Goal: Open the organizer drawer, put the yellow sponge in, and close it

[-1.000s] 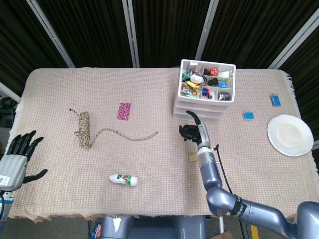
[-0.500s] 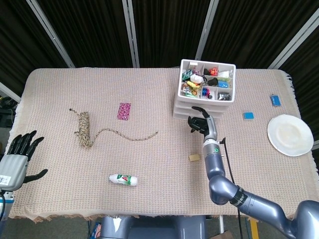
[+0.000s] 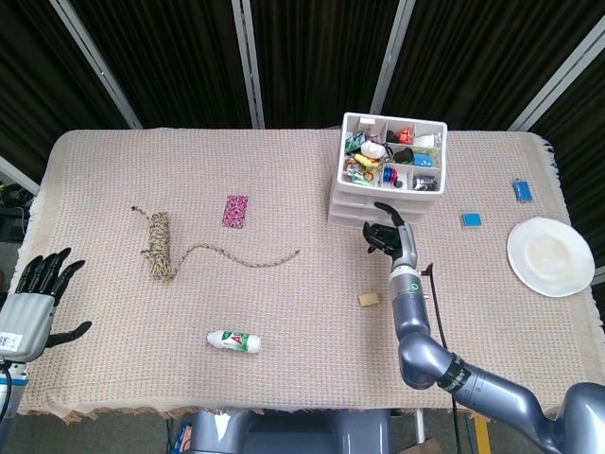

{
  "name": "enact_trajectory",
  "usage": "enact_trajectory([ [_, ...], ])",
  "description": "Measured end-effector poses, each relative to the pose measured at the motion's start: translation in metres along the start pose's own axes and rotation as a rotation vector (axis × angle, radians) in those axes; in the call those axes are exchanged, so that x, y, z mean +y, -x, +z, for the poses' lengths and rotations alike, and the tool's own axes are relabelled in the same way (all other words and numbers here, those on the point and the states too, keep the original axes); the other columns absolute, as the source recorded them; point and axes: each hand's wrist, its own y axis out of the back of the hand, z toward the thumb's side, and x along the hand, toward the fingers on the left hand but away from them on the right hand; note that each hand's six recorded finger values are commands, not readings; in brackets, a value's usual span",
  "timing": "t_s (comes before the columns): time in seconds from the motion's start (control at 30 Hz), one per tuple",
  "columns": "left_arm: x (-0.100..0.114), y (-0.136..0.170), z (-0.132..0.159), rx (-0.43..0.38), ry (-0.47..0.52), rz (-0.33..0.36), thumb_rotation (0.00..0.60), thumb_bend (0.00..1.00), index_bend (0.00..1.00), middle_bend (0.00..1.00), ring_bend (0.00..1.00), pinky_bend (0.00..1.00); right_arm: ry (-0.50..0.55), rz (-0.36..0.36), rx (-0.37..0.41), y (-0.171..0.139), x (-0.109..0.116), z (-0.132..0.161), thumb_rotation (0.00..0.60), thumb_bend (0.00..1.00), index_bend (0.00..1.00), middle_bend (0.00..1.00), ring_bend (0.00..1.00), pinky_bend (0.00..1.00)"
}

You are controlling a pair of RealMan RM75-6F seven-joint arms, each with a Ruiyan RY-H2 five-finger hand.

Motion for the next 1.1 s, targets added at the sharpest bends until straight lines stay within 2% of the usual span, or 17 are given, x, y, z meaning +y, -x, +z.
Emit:
enact_trajectory([
  [0.7,-0.0007,-0.0005,-0.0003,-0.002,0.006,-0.009,0.6,0.17,0.12,0.0,0.0,0.0,0.044,0.014,-0.032,0.0098,-0.0094,-0.0015,0.6,0.41,0.33,0.78,0.78,0.67],
  [1.1,-0.0006,0.0,0.0007,-0.006,0.003,-0.007,0.6,0.17,0.12,0.0,0.0,0.0,0.05,0.025,-0.039,0.0039,-0.0082,-0.003,0.6,0.41,0.33,0.78,0.78,0.67],
])
